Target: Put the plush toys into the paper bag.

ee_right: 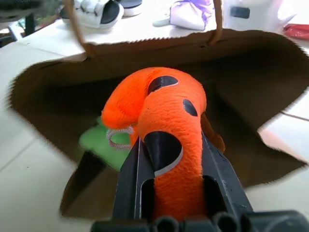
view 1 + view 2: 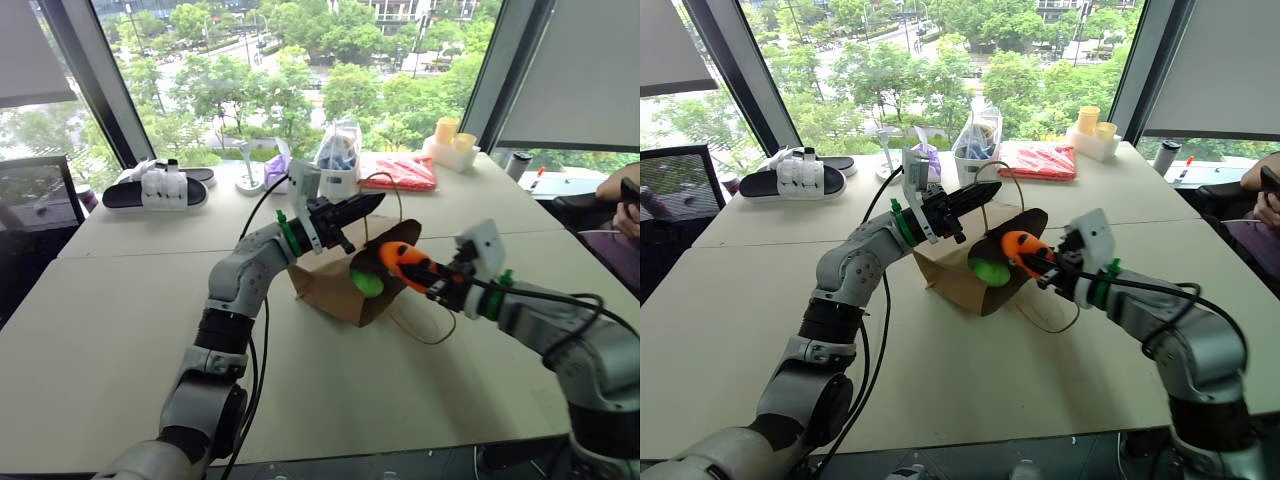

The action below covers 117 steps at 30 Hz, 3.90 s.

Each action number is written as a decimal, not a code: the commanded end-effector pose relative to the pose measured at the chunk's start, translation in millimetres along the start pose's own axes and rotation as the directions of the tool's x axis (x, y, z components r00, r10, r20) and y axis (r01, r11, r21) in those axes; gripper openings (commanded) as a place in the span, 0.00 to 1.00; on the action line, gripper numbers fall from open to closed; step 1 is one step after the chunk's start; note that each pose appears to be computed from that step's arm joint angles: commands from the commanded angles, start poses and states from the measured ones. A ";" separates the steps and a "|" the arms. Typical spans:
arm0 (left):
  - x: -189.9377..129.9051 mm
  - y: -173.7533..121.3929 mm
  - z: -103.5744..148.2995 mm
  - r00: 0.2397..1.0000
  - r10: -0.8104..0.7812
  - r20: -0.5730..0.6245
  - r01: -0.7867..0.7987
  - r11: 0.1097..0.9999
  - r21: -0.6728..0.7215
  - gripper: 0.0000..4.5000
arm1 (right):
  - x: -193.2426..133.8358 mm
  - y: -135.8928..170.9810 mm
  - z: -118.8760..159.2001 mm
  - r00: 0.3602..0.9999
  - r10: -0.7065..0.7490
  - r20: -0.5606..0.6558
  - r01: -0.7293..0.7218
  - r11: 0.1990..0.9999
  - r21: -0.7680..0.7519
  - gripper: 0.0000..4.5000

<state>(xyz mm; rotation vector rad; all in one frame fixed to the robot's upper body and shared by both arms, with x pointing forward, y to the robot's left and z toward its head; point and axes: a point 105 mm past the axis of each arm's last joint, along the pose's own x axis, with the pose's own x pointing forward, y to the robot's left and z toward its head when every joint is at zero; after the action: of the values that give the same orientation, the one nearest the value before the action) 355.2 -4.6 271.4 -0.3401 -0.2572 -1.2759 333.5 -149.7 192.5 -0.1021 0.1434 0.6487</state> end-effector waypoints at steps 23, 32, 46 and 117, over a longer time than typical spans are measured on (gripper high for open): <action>-1.7 10.6 30.4 0.989 0.071 0.126 -0.070 0.997 -0.011 0.00 | -19.3 -1.1 30.4 0.985 0.040 0.169 -0.045 0.999 0.021 0.99; 0.2 11.0 29.3 0.990 0.054 0.130 -0.052 0.998 -0.021 0.00 | -86.8 -47.4 -23.6 0.959 -0.275 0.068 0.252 0.939 0.234 0.99; 1.1 10.8 25.7 0.992 0.045 0.120 -0.042 0.999 -0.021 0.00 | -80.9 -27.2 -106.9 0.944 -0.329 -0.035 0.286 0.758 0.587 0.99; -102.0 61.8 15.3 0.985 0.174 -0.020 -0.174 0.962 -0.211 1.00 | -73.9 14.2 2.6 0.909 -0.032 0.416 -0.257 0.743 0.618 0.95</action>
<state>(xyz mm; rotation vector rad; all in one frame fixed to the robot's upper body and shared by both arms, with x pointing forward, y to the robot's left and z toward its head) 390.6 103.1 230.1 -0.5476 -0.0403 -1.1073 269.1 -186.4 204.6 0.7693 -0.0199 0.6735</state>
